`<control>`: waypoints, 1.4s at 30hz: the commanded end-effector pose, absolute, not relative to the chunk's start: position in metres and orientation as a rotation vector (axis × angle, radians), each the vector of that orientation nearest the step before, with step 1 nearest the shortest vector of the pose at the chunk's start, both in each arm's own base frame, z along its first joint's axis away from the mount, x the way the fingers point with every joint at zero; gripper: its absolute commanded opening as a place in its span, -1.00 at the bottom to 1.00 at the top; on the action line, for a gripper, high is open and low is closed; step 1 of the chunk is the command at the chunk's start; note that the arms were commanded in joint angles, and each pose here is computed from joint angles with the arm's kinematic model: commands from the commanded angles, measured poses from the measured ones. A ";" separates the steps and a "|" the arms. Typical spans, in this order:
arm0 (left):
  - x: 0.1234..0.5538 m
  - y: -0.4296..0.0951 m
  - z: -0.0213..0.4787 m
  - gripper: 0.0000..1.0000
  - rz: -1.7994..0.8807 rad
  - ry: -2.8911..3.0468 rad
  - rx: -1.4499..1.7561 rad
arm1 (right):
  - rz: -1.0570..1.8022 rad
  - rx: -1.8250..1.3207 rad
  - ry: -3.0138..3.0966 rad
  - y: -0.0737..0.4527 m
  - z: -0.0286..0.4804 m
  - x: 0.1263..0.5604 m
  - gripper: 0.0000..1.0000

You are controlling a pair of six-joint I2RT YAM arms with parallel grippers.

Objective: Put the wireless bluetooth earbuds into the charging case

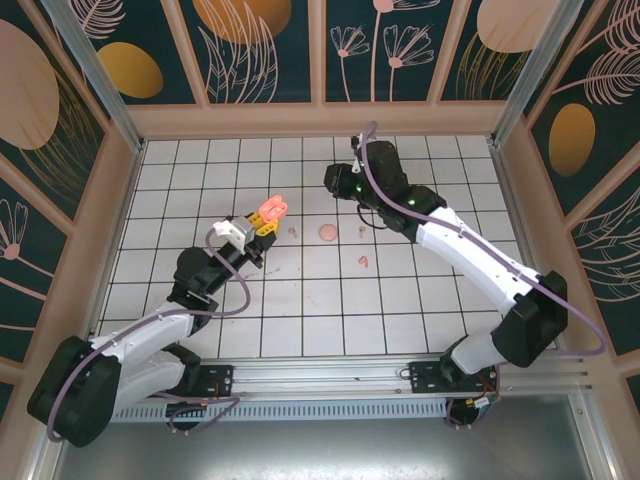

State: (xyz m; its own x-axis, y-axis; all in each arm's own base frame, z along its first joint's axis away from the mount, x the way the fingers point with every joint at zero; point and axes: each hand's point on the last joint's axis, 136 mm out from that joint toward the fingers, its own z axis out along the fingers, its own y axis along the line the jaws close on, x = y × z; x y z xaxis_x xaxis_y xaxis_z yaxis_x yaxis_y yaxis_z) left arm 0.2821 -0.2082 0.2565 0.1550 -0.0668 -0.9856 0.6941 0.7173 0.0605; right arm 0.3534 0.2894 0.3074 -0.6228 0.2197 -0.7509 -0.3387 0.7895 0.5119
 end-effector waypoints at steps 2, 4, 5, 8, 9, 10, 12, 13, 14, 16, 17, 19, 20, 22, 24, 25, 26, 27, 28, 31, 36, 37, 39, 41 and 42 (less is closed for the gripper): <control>0.293 -0.210 0.275 -1.00 -0.521 1.226 0.571 | 0.976 -0.281 1.867 0.304 0.357 0.329 -0.50; 0.299 -0.214 0.280 -1.00 -0.521 1.216 0.556 | 1.022 -0.316 1.815 0.306 0.364 0.321 -0.50; 0.302 -0.216 0.282 -1.00 -0.522 1.209 0.549 | 1.049 -0.332 1.782 0.307 0.367 0.316 -0.50; 0.306 -0.225 0.290 -1.00 -0.528 1.176 0.552 | 1.121 -0.366 1.692 0.309 0.376 0.305 -0.50; 0.308 -0.229 0.293 -1.00 -0.534 1.171 0.550 | 1.147 -0.373 1.657 0.309 0.379 0.301 -0.50; 0.309 -0.231 0.295 -1.00 -0.540 1.167 0.548 | 1.165 -0.379 1.631 0.310 0.381 0.297 -0.50; 0.313 -0.239 0.298 -1.00 -0.556 1.164 0.546 | 1.199 -0.382 1.568 0.309 0.388 0.291 -0.49; 0.314 -0.241 0.300 -1.00 -0.565 1.161 0.543 | 1.212 -0.382 1.544 0.310 0.389 0.288 -0.49; 0.316 -0.245 0.301 -1.00 -0.576 1.164 0.540 | 1.226 -0.382 1.518 0.311 0.392 0.285 -0.49; 0.320 -0.250 0.303 -1.00 -0.593 1.167 0.531 | 1.249 -0.379 1.477 0.313 0.394 0.281 -0.48; 0.322 -0.253 0.304 -1.00 -0.604 1.170 0.530 | 1.259 -0.375 1.460 0.314 0.396 0.280 -0.48; 0.325 -0.257 0.307 -1.00 -0.623 1.176 0.520 | 1.284 -0.371 1.435 0.318 0.396 0.277 -0.48; 0.327 -0.258 0.308 -1.00 -0.632 1.179 0.516 | 1.293 -0.373 1.424 0.320 0.396 0.275 -0.48; 0.330 -0.261 0.310 -1.00 -0.645 1.189 0.509 | 1.302 -0.373 1.417 0.325 0.394 0.275 -0.48; 0.334 -0.264 0.311 -1.00 -0.658 1.207 0.499 | 1.310 -0.371 1.411 0.328 0.392 0.274 -0.49; 0.336 -0.265 0.312 -1.00 -0.666 1.216 0.496 | 1.317 -0.369 1.405 0.330 0.392 0.274 -0.49; 0.337 -0.266 0.312 -1.00 -0.672 1.223 0.498 | 1.323 -0.369 1.401 0.331 0.391 0.274 -0.49; 0.337 -0.267 0.312 -1.00 -0.678 1.227 0.497 | 1.328 -0.365 1.397 0.332 0.391 0.275 -0.50; 0.338 -0.267 0.313 -1.00 -0.681 1.230 0.496 | 1.333 -0.364 1.394 0.333 0.391 0.275 -0.50; 0.339 -0.269 0.313 -1.00 -0.690 1.247 0.498 | 1.342 -0.361 1.392 0.336 0.389 0.277 -0.51; 0.338 -0.270 0.314 -1.00 -0.698 1.250 0.504 | 1.342 -0.357 1.397 0.341 0.385 0.280 -0.52; 0.338 -0.270 0.314 -1.00 -0.701 1.249 0.505 | 1.338 -0.356 1.396 0.341 0.384 0.282 -0.52; 0.337 -0.271 0.314 -1.00 -0.706 1.253 0.509 | 1.327 -0.347 1.402 0.341 0.382 0.285 -0.52; 0.337 -0.272 0.315 -1.00 -0.712 1.253 0.512 | 1.321 -0.347 1.406 0.342 0.381 0.287 -0.52; 0.337 -0.272 0.315 -1.00 -0.713 1.253 0.514 | 1.317 -0.347 1.410 0.343 0.380 0.288 -0.52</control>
State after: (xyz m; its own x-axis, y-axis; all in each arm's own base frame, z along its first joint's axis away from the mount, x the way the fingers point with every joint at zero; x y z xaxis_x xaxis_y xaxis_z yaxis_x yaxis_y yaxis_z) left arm 0.3399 -0.2676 0.2976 0.1326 -0.1673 -0.9769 0.7078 0.7059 -0.0249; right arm 0.2885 0.3421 0.3713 -0.3630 0.4126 -0.8355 -0.7842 0.3490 0.5131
